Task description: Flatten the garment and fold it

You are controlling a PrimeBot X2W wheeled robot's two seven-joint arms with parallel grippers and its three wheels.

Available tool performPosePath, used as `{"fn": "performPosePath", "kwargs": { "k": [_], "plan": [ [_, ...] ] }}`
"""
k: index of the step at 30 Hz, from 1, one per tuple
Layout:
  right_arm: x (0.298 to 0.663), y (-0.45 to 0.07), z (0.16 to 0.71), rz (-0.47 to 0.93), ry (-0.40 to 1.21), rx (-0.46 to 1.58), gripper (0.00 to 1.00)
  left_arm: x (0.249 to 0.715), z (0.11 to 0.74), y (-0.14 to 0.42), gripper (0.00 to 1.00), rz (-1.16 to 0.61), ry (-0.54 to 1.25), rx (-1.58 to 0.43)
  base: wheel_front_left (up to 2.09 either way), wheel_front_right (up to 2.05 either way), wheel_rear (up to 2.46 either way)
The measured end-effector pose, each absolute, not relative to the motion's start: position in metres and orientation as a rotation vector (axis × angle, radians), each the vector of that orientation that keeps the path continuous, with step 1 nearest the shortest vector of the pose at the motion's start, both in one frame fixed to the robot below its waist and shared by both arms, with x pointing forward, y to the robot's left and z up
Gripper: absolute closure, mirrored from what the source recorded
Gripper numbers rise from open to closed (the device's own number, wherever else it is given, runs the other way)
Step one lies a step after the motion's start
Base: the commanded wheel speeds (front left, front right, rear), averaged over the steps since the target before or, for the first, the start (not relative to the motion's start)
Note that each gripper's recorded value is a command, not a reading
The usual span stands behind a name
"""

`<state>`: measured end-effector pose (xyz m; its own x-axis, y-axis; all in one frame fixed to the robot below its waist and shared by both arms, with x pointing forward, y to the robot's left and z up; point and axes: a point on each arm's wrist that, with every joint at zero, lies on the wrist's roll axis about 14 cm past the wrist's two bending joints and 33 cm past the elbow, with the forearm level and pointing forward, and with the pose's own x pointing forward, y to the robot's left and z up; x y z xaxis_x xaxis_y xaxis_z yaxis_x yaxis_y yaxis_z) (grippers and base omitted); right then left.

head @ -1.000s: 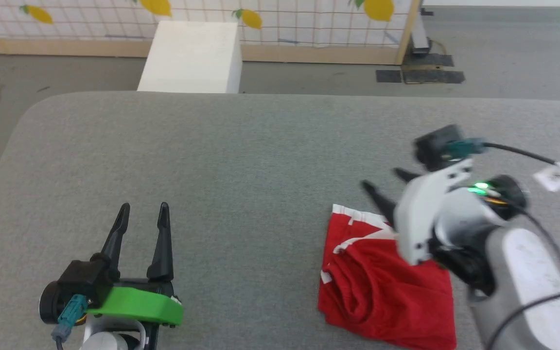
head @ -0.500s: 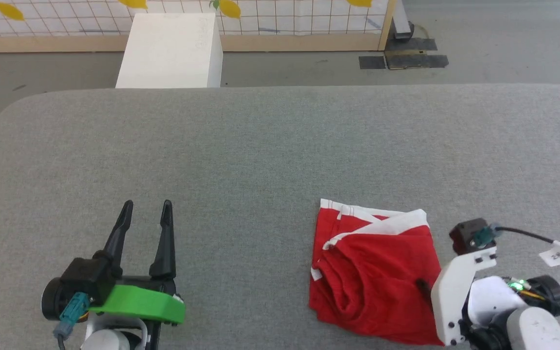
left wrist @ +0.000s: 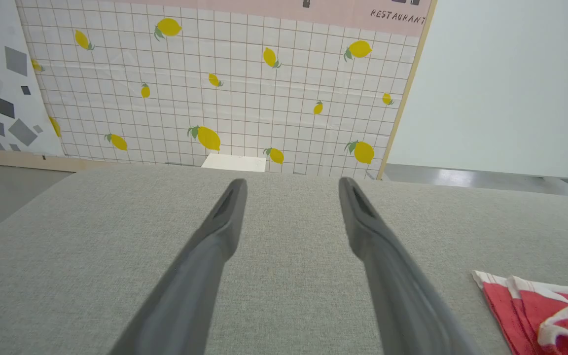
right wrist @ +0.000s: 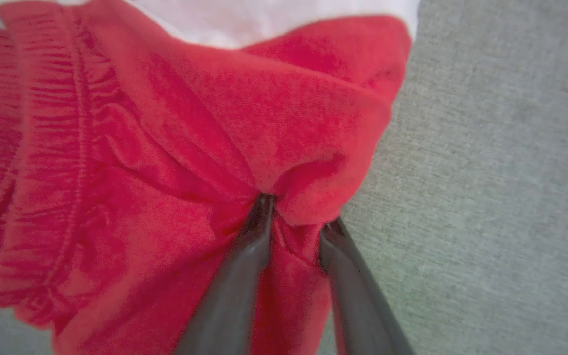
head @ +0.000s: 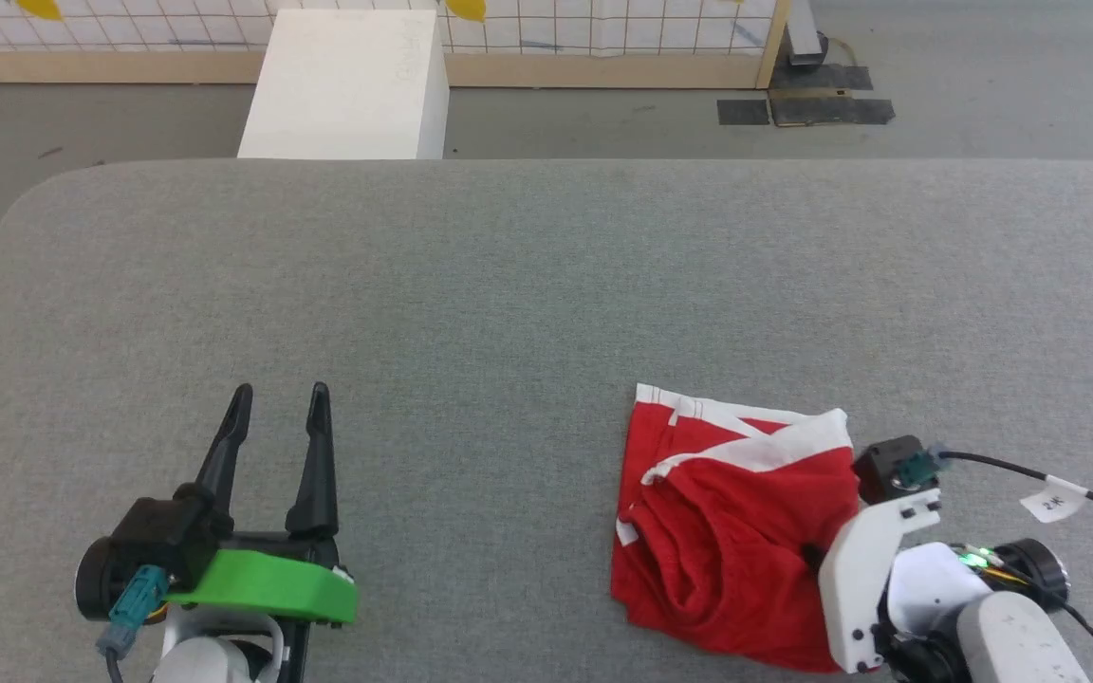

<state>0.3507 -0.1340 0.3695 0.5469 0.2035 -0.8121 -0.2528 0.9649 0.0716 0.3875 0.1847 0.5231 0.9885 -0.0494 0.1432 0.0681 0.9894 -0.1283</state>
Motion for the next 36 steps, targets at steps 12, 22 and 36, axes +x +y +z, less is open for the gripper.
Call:
{"fn": "performPosePath", "kwargs": {
  "k": [12,22,36],
  "plan": [
    [0.360,-0.181,0.394,0.263,0.939,-0.176,1.00,0.411,0.521,0.146,0.00,-0.167,-0.142,-0.159,0.00,0.00,0.00],
    [0.371,-0.294,0.431,0.037,0.923,-0.294,1.00,0.458,0.517,0.079,0.00,-0.375,-0.162,-0.145,0.00,0.00,0.00],
    [0.371,-0.441,0.421,-0.302,1.025,-0.438,1.00,0.514,0.471,0.059,0.00,-0.452,-0.096,-0.122,0.00,0.00,0.00]
  ]
}}
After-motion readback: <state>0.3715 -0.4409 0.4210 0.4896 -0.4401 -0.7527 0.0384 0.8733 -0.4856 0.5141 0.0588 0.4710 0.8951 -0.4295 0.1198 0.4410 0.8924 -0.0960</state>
